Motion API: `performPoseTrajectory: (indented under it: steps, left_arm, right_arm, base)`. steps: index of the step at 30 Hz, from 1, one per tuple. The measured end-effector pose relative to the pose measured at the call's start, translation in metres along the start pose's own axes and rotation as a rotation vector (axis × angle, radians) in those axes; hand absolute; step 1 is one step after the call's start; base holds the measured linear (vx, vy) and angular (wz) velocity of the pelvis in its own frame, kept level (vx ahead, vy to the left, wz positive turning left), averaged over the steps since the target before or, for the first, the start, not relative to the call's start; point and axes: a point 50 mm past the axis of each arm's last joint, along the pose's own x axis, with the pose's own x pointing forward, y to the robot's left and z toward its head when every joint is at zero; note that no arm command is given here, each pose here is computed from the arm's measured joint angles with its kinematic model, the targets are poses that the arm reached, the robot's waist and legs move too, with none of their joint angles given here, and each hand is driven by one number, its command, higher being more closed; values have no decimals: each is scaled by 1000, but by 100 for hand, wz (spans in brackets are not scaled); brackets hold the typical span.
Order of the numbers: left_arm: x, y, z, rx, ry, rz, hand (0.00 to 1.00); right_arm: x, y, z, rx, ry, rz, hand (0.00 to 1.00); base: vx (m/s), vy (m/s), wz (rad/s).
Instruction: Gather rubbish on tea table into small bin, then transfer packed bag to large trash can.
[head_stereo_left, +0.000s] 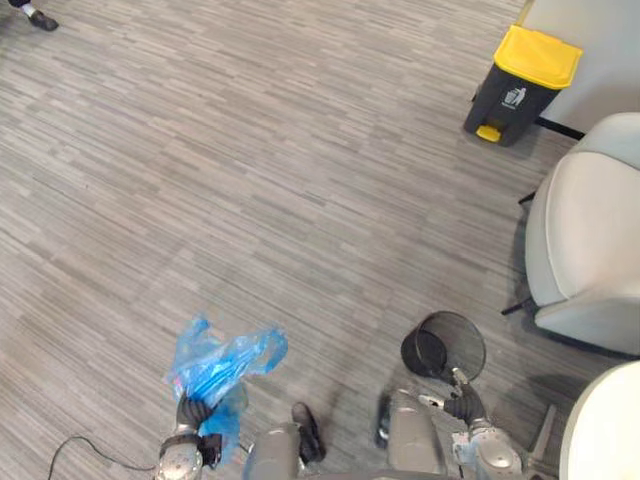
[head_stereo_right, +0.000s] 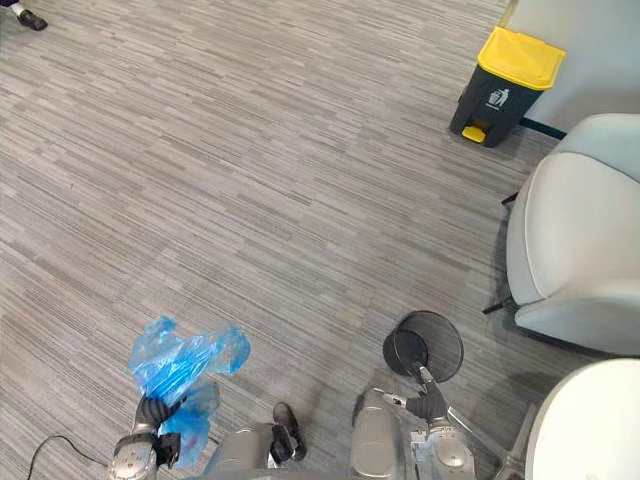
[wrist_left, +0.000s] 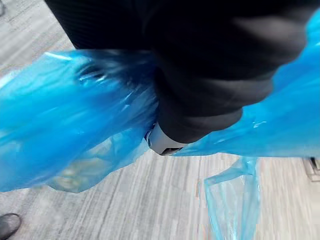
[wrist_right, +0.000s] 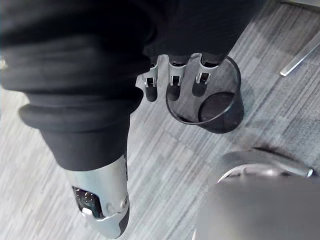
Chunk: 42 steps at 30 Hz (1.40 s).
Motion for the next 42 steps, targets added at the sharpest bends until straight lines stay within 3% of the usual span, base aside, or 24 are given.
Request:
performPoseTrajectory:
  steps: [5, 10, 16, 24, 31, 36, 42]
  left_arm:
    - [-11, -17, -8, -44, 25, -28, 100]
    - [-10, -33, 4, -93, -15, -57, 100]
    - [-19, -37, -2, -104, 0, -79, 100]
    - [-16, -22, -2, -31, -4, -76, 100]
    - [-2, -5, 12, -6, -52, -38, 100]
    - [1, -28, 15, -78, -47, -69, 100]
    - [1, -33, 19, -88, -70, -83, 100]
  right_arm:
    - [-8, -8, -8, -8, 24, -21, 0]
    - [-7, -14, 28, 23, -141, -64, 0]
    - [2, -20, 25, 30, -112, -88, 0]
    - [2, 1, 14, 43, -52, -32, 0]
    - [7, 0, 22, -72, -68, -6, 0]
    - [20, -13, 49, -118, -150, -30, 0]
    - [21, -11, 63, -81, -205, -55, 0]
  base:
    - [625, -218, -1]
    - [641, -105, -77]
    - [503, 228, -132]
    - [480, 259, -110]
    - [590, -15, -5]
    - [669, -155, -24]
    - [499, 61, -56]
